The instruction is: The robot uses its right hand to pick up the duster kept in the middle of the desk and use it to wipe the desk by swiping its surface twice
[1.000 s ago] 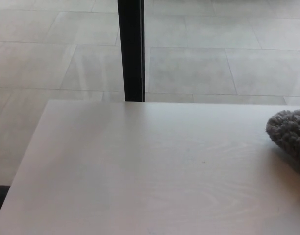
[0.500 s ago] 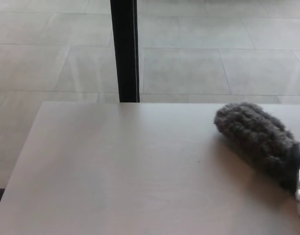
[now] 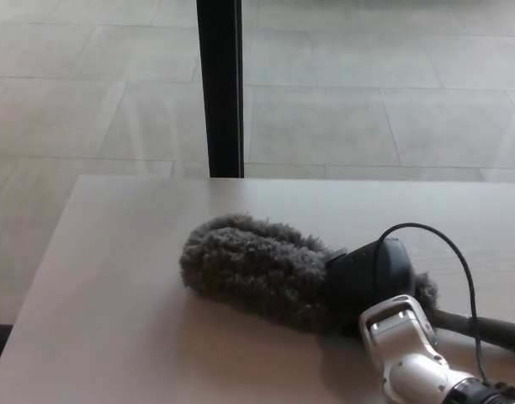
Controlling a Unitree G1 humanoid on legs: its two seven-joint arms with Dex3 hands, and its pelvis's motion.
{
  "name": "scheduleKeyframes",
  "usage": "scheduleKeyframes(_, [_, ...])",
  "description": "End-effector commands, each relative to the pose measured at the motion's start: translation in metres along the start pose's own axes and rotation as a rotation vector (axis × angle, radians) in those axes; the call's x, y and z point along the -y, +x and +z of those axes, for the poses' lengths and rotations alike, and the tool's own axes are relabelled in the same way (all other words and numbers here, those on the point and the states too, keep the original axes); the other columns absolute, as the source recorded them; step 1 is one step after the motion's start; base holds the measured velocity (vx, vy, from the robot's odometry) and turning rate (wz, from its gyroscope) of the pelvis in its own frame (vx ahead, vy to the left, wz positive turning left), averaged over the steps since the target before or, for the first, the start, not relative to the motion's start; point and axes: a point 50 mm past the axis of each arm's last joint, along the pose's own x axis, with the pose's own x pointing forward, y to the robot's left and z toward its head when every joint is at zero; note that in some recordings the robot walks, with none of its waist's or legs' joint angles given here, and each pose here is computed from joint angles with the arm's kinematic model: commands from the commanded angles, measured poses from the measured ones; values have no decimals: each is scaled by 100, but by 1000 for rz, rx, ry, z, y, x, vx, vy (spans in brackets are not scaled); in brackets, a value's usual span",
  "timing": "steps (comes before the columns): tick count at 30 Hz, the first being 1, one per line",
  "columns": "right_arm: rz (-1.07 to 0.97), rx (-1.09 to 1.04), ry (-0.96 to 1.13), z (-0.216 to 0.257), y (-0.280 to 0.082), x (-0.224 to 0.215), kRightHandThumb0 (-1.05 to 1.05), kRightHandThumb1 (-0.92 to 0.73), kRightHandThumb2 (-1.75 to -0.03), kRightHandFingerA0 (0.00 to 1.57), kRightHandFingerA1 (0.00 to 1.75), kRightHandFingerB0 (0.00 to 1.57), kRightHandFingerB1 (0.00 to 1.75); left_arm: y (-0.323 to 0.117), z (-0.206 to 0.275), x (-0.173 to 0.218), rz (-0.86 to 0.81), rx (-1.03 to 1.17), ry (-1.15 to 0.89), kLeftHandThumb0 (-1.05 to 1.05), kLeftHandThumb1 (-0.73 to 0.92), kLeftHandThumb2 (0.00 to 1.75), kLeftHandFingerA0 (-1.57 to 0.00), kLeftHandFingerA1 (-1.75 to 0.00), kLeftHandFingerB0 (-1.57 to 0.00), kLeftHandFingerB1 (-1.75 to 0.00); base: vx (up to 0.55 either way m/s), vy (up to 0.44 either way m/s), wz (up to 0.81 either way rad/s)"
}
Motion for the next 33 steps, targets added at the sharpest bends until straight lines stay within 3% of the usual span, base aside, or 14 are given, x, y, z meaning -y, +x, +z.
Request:
scheduleKeyframes(1, [129, 136, -34, 21, -29, -33, -35, -64, -69, 93, 175, 74, 108, -2, 12, -5, 6, 38, 41, -55, 92, 71, -34, -56, -30, -39, 0, 0, 0])
scheduleKeyframes(5, [55, 218, -55, 23, -43, -31, -35, -62, -78, 95, 175, 78, 129, -2, 16, -7, 2, 50, 29, -57, 92, 70, -34, -56, -31, -39, 0, 0, 0])
scheduleKeyframes(6, [42, 222, -37, 23, -46, -31, -45, -54, -101, 121, 136, 89, 113, -2, 17, -7, 1, 51, 26, -57, 92, 69, -34, -57, -31, -40, 0, 0, 0])
scheduleKeyframes(7, [49, 233, -37, 22, -49, -31, -38, -69, -73, 95, 175, 75, 129, -2, 17, -6, 0, 52, 28, -57, 92, 68, -34, -55, -31, -39, 0, 0, 0])
scheduleKeyframes(11, [34, 269, -45, 16, -58, -32, -36, -65, -71, 94, 175, 77, 123, -2, 17, -6, 3, 51, 33, -58, 92, 67, -35, -57, -32, -40, 0, 0, 0])
scheduleKeyframes(12, [1, 286, -61, 14, -61, -32, -46, -50, -96, 122, 137, 86, 108, -2, 17, -6, -3, 50, 39, -58, 92, 71, -34, -58, -31, -41, 0, 0, 0])
scheduleKeyframes(14, [21, 287, -82, 12, -63, -33, -38, -68, -69, 93, 175, 72, 132, -2, 18, -6, 6, 52, 28, -57, 92, 70, -35, -58, -32, -41, 0, 0, 0])
scheduleKeyframes(16, [9, 296, -89, 8, -64, -33, -45, -53, -97, 119, 137, 81, 107, -2, 18, -6, 2, 52, 27, -57, 92, 69, -33, -59, -31, -42, 0, 0, 0])
scheduleKeyframes(18, [3, 308, -84, 5, -64, -33, -45, -53, -96, 120, 137, 82, 109, -2, 18, -6, 1, 52, 33, -59, 92, 70, -33, -58, -31, -42, 0, 0, 0])
scheduleKeyframes(19, [-3, 312, -88, 4, -64, -33, -38, -67, -69, 94, 175, 74, 137, -2, 18, -6, 0, 52, 37, -58, 92, 68, -32, -58, -30, -41, 0, 0, 0])
scheduleKeyframes(23, [-47, 302, -109, -2, -61, -32, -41, -75, -73, 96, 175, 73, 153, -2, 17, -6, 0, 52, 35, -59, 92, 70, -33, -57, -31, -40, 0, 0, 0])
scheduleKeyframes(31, [-33, 236, -155, -16, -30, -16, -38, -64, -74, 97, 175, 81, 121, -2, 16, -7, 13, 59, 10, -58, 92, 72, -35, -58, -33, -42, 0, 0, 0])
scheduleKeyframes(32, [-54, 223, -167, -17, -25, -11, -47, -52, -100, 125, 138, 88, 113, -2, 16, -7, 16, 56, 23, -58, 92, 70, -35, -58, -33, -42, 0, 0, 0])
scheduleKeyframes(33, [-48, 215, -189, -18, -21, -7, -35, -62, -80, 97, 175, 73, 141, -2, 16, -7, 20, 53, 21, -58, 92, 68, -35, -58, -33, -41, 0, 0, 0])
